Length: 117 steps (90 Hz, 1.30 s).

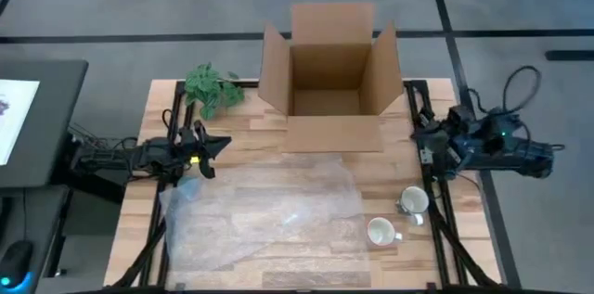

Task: Wrap mug
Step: Wrap the white mug with bubble wrap

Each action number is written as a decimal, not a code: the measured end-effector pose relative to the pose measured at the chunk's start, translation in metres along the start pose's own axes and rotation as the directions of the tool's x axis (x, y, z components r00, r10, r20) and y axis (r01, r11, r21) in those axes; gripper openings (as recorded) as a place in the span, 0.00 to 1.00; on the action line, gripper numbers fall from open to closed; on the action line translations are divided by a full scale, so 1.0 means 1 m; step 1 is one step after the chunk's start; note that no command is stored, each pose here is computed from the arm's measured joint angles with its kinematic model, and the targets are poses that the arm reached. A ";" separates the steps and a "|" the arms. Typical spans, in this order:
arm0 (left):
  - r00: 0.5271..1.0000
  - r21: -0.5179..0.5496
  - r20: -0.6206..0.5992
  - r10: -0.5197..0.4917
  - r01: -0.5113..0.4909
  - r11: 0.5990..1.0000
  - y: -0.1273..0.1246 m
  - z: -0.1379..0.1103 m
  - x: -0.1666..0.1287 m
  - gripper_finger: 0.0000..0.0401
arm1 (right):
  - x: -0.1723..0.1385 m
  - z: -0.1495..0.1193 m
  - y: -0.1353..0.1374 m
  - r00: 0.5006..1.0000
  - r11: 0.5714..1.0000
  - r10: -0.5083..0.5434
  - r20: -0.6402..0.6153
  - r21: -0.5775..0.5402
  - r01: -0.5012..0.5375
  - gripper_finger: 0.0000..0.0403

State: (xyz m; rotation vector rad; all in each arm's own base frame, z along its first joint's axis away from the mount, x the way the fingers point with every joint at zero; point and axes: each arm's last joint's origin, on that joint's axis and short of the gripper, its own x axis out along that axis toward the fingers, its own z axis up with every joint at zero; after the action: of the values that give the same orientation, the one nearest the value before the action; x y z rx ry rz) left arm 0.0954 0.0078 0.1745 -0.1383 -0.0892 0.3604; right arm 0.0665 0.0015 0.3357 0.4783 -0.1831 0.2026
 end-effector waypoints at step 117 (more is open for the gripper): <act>1.000 -0.081 0.000 0.000 0.000 0.997 0.000 0.000 0.000 0.00 | 0.193 -0.086 0.082 0.291 0.811 0.155 -0.944 0.290 0.507 0.06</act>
State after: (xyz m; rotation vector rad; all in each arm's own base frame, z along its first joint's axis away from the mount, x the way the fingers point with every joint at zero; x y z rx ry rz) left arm 0.0954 0.0078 0.1745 -0.2187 -0.1039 0.3573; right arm 0.2442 0.1425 0.3392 0.8901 1.2145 0.2781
